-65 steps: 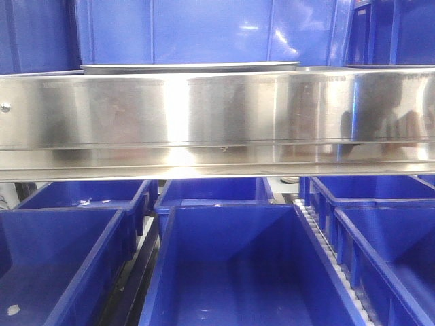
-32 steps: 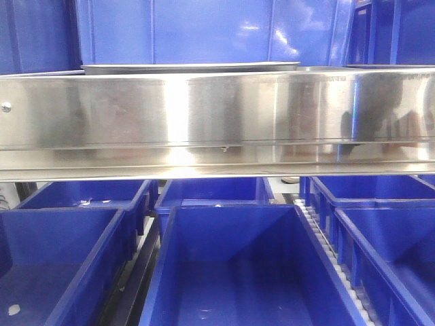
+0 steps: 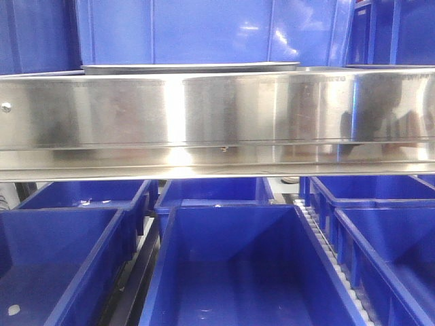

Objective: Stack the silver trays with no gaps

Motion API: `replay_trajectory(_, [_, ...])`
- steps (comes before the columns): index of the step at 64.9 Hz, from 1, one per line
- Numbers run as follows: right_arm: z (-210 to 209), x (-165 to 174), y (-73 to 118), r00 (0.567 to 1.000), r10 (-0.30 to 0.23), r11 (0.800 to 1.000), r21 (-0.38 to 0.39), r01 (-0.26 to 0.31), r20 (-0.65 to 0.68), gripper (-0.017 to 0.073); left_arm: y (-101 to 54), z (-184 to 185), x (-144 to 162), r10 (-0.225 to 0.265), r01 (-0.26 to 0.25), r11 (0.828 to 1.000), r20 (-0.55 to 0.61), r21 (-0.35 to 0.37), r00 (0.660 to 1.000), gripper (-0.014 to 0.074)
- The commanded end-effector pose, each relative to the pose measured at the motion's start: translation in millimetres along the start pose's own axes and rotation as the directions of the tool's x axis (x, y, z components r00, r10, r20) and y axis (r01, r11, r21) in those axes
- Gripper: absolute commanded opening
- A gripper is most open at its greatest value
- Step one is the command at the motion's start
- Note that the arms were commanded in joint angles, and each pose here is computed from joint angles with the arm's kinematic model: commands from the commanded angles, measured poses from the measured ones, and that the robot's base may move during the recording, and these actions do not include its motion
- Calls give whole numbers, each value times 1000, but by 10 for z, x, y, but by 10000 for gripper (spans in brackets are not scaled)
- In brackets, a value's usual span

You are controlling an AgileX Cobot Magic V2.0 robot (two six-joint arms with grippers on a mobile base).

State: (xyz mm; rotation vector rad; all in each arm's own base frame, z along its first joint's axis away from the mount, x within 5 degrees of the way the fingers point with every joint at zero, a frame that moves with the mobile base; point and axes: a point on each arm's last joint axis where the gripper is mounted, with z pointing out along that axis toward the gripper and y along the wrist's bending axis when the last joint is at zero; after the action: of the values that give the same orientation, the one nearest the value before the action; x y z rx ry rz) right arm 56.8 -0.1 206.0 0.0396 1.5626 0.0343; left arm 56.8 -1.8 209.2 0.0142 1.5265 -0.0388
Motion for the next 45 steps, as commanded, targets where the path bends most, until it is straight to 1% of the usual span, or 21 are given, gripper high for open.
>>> replay_trajectory(1, [-4,-25,-3,1000,-2,1000,5,1,28,-80,0,-5,-12,1,-1,1000,13,0,1000,3])
replay_trajectory(45, [-4,-25,-3,1000,-2,1000,5,1,28,-80,0,-5,-14,-1,1,1000,15,0,1000,3])
